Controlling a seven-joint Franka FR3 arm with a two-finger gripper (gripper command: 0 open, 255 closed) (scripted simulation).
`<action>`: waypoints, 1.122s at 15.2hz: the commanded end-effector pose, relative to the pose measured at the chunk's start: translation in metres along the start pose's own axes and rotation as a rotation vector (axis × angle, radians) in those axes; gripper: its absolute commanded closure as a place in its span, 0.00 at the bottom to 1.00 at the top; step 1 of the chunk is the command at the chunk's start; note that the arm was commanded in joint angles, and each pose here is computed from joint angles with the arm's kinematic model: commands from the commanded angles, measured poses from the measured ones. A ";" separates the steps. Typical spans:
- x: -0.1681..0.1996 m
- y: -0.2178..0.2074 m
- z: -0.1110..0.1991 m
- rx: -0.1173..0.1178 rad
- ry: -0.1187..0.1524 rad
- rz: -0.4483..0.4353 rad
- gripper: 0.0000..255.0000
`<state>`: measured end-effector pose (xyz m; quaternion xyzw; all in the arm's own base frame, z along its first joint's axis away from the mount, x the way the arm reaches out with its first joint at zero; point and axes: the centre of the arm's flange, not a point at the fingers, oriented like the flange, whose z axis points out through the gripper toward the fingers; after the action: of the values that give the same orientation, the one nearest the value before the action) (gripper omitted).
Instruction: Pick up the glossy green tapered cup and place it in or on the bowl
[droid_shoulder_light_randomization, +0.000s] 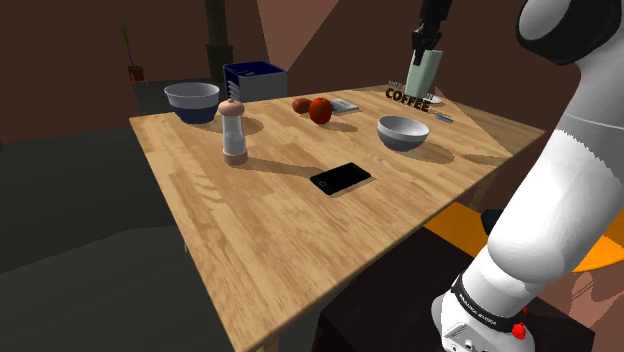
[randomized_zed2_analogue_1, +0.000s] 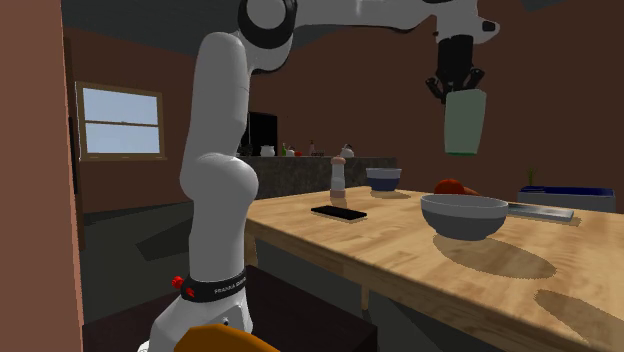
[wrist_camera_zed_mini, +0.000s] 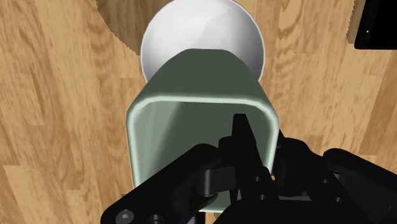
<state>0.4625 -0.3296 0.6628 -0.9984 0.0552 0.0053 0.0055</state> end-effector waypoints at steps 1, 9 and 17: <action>0.001 0.001 0.010 0.000 0.001 -0.001 1.00; 0.001 0.002 0.052 0.000 0.001 -0.001 1.00; 0.002 0.002 0.095 0.000 0.001 -0.001 1.00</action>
<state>0.4640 -0.3314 0.5736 -0.9985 0.0549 0.0053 0.0054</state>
